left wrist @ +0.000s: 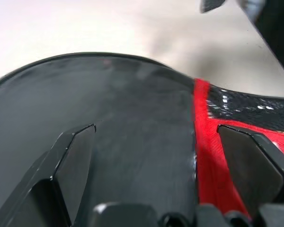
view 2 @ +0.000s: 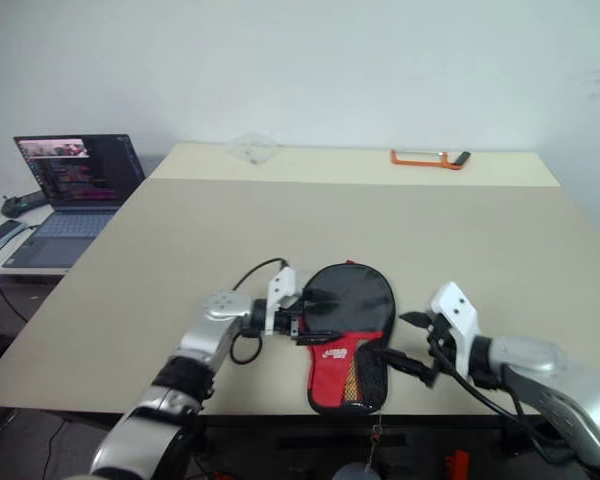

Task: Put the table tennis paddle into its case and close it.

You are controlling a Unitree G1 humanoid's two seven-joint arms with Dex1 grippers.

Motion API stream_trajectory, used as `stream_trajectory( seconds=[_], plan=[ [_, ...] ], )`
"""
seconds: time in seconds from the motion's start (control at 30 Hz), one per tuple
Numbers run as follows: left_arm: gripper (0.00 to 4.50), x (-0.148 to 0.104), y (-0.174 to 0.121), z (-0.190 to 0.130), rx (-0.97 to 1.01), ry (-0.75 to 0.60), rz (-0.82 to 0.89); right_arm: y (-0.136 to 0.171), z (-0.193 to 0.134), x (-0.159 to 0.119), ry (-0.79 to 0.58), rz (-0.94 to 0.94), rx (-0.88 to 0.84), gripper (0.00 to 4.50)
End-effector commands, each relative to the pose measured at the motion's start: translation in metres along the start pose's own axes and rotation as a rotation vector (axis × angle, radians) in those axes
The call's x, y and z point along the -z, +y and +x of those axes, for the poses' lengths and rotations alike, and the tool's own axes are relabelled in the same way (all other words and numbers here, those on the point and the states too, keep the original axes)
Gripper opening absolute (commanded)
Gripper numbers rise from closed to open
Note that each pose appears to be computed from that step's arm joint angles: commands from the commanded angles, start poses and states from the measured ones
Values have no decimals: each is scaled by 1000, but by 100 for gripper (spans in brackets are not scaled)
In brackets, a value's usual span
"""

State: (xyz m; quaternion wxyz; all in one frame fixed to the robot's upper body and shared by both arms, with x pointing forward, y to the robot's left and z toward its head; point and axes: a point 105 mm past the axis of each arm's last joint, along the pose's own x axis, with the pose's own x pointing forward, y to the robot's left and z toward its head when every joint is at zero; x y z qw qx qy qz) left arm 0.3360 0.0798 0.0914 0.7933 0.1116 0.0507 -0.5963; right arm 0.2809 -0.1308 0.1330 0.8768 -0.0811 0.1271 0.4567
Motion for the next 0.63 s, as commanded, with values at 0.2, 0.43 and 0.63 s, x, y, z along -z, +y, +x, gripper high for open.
stream_trajectory(
  seconds=[0.2, 0.43, 0.63],
  plan=[
    [450, -24, 4, -60, -367, -98, -68, -62, 7, -9, -77, -78, 55, 444],
    [450, -29, 7, -86, -432, -54, -6, -91, -3, -10, -78, -111, 105, 444],
    [450, -32, 17, -82, -412, -56, -4, -78, -8, -1, -18, -159, 39, 444]
  ],
)
